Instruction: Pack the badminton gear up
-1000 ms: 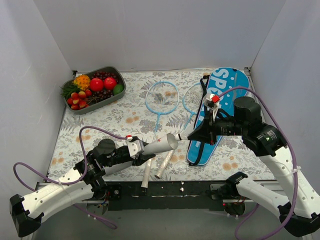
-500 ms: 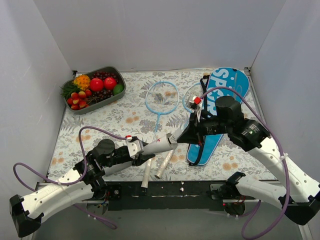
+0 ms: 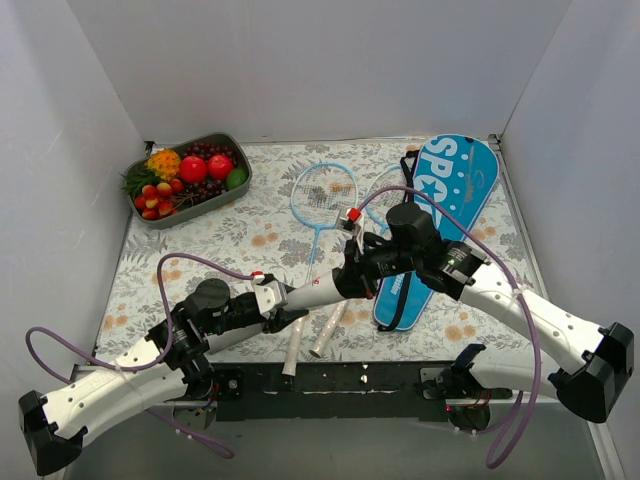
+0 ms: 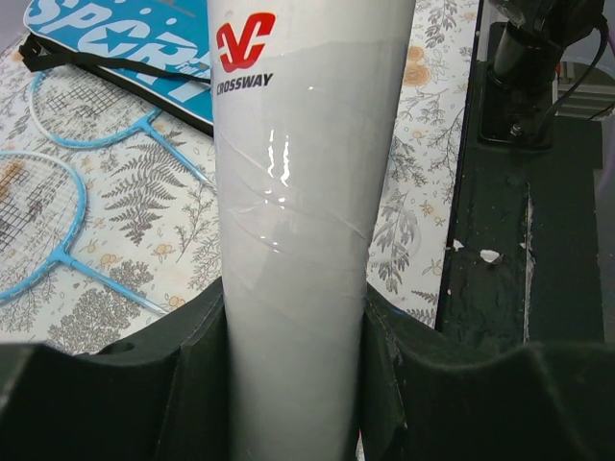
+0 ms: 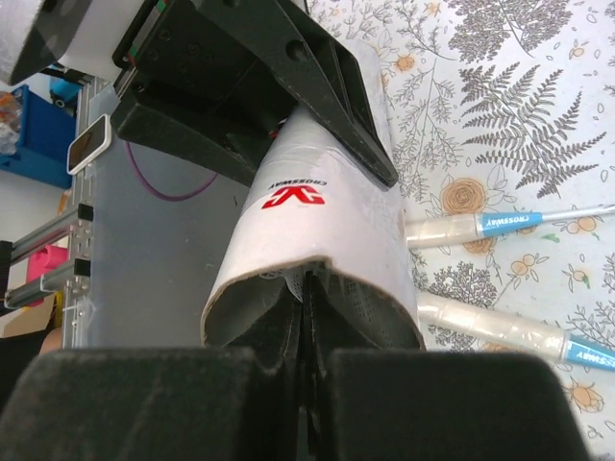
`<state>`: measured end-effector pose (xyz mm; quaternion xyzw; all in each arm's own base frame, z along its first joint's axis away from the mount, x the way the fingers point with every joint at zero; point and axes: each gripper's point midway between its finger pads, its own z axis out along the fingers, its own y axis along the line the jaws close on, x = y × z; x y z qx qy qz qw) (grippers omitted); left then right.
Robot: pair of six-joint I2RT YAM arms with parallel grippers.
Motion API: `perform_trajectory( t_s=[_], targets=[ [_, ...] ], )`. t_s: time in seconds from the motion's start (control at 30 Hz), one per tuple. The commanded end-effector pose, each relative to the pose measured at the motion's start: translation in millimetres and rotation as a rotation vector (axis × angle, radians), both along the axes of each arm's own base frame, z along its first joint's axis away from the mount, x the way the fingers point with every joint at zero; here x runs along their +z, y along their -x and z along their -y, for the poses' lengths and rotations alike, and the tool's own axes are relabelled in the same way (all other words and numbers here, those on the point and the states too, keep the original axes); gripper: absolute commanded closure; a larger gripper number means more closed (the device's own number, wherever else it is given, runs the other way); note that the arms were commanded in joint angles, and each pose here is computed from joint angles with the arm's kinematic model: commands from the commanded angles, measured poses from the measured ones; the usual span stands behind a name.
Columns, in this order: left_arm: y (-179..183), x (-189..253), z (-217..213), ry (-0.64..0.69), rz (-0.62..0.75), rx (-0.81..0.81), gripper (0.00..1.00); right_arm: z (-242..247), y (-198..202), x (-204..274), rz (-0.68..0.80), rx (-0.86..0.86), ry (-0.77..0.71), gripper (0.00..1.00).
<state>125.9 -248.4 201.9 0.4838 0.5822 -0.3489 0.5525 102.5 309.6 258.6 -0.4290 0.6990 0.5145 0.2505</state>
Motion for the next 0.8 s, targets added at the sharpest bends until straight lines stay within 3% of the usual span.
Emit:
perform_trajectory(
  t_s=[0.0,0.33,0.5,0.53,0.77],
  targets=[
    [2,23,2,0.063,0.035,-0.013,1.00,-21,3,11,0.009,0.074,-0.108,0.99],
    [3,24,2,0.070,0.038,-0.018,1.00,-42,8,-22,-0.068,0.121,-0.058,0.98],
    [4,25,2,0.074,0.042,-0.018,1.00,-32,0,-16,-0.023,0.055,-0.015,0.70],
    [4,25,2,0.075,0.040,-0.021,1.00,-30,-3,-13,0.000,0.048,-0.013,0.46],
    [5,25,3,0.076,0.034,-0.028,1.00,11,-45,11,0.069,-0.149,-0.025,0.40]
  ],
)
